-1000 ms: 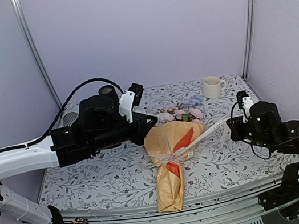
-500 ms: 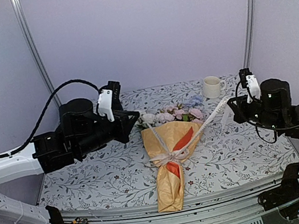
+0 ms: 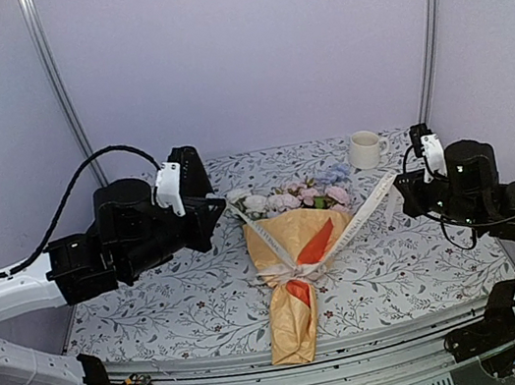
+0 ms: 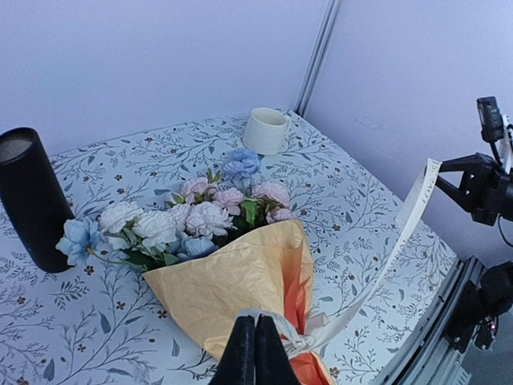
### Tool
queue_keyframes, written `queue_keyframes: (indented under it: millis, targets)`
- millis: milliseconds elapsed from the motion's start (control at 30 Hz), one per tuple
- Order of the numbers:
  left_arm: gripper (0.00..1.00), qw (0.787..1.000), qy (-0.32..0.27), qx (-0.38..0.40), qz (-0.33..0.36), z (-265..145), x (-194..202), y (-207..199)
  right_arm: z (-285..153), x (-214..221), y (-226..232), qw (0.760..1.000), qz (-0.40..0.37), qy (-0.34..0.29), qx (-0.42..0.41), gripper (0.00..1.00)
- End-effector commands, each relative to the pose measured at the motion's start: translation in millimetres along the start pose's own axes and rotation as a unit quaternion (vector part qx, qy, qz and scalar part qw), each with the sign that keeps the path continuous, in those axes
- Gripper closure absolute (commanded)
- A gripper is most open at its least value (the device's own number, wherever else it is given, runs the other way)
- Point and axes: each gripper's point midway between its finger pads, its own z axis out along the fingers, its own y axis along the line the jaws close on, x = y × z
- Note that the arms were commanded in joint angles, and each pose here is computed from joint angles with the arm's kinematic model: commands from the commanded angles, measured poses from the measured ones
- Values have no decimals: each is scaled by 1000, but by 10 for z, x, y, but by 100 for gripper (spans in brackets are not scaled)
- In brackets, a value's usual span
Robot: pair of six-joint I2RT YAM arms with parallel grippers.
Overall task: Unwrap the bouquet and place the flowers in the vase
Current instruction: Untie the ribbon from the tied bouquet.
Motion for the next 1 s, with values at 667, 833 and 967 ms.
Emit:
queue_keyframes:
  millis: [667,833,967]
  targets:
    - [100,995,-24,-83,-49,-341,-36,705,-60,-77,-559,994,40,-12,101,98]
    - [100,994,-13,-88,-66,-305,115,788,30,119,-596,993,62,12,95,98]
    - [100,991,-20,-111,-66,-380,56,883,10,59,-664,992,68,5,106,98]
